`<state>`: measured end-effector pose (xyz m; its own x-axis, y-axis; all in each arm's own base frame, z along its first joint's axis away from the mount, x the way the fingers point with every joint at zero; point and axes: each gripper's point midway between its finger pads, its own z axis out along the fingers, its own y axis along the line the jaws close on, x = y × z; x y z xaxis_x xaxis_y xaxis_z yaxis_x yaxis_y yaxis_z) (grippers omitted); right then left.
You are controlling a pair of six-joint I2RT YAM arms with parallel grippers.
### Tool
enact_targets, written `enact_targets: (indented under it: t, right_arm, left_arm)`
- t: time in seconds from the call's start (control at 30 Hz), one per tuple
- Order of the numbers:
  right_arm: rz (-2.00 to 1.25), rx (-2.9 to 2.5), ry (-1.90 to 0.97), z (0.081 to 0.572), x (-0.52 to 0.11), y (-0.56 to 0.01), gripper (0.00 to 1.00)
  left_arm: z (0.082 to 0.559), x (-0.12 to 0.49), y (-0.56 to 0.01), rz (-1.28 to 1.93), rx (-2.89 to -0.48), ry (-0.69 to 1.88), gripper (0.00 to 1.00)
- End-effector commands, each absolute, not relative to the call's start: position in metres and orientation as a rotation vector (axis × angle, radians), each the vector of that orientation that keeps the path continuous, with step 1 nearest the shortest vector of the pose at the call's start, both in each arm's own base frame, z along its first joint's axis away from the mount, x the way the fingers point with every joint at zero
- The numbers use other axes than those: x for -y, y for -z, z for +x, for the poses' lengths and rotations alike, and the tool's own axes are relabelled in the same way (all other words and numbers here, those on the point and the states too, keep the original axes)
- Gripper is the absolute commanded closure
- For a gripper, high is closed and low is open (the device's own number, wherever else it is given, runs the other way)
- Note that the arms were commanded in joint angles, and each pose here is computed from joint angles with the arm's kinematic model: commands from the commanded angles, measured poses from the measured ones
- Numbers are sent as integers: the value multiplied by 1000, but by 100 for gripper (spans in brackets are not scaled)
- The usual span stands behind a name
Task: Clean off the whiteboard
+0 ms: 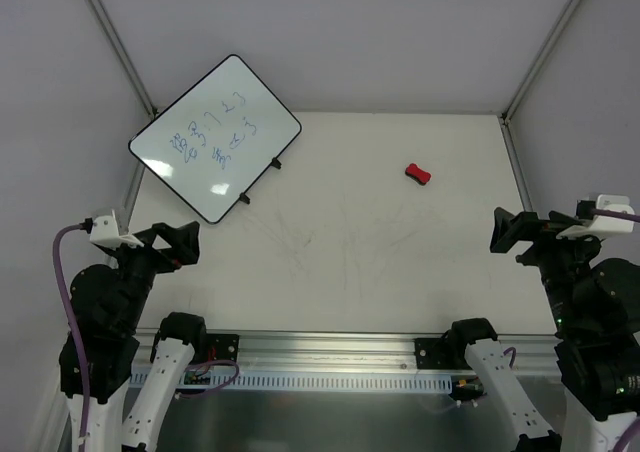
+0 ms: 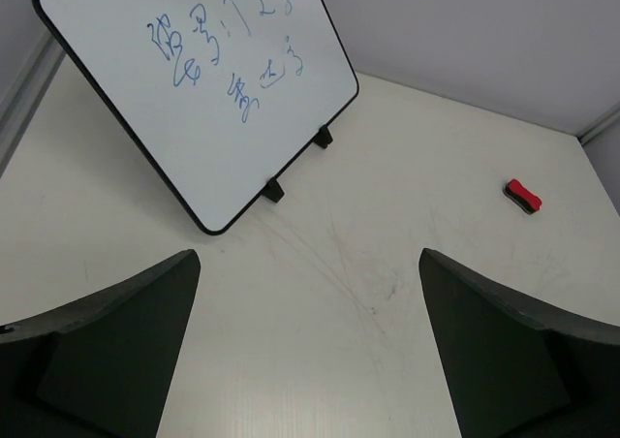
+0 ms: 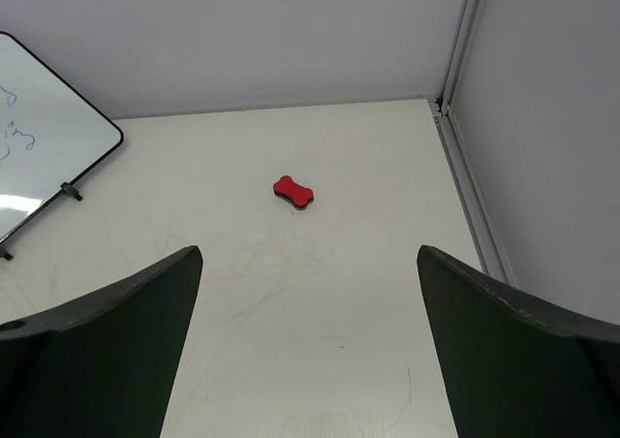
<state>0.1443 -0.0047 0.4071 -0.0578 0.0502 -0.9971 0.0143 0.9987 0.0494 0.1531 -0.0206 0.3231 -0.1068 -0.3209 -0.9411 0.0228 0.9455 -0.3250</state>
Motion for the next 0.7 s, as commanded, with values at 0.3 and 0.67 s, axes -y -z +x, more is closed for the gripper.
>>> enact_targets:
  t: [0.3, 0.67]
  right_arm:
    - [-59, -1824, -172, 185, -33, -366, 1]
    - [-219, -1956, -532, 217, -101, -325, 1]
  left_arm:
    - [199, 45, -261, -297, -1963, 360, 1]
    - [280, 3, -270, -444, -1964, 104, 1]
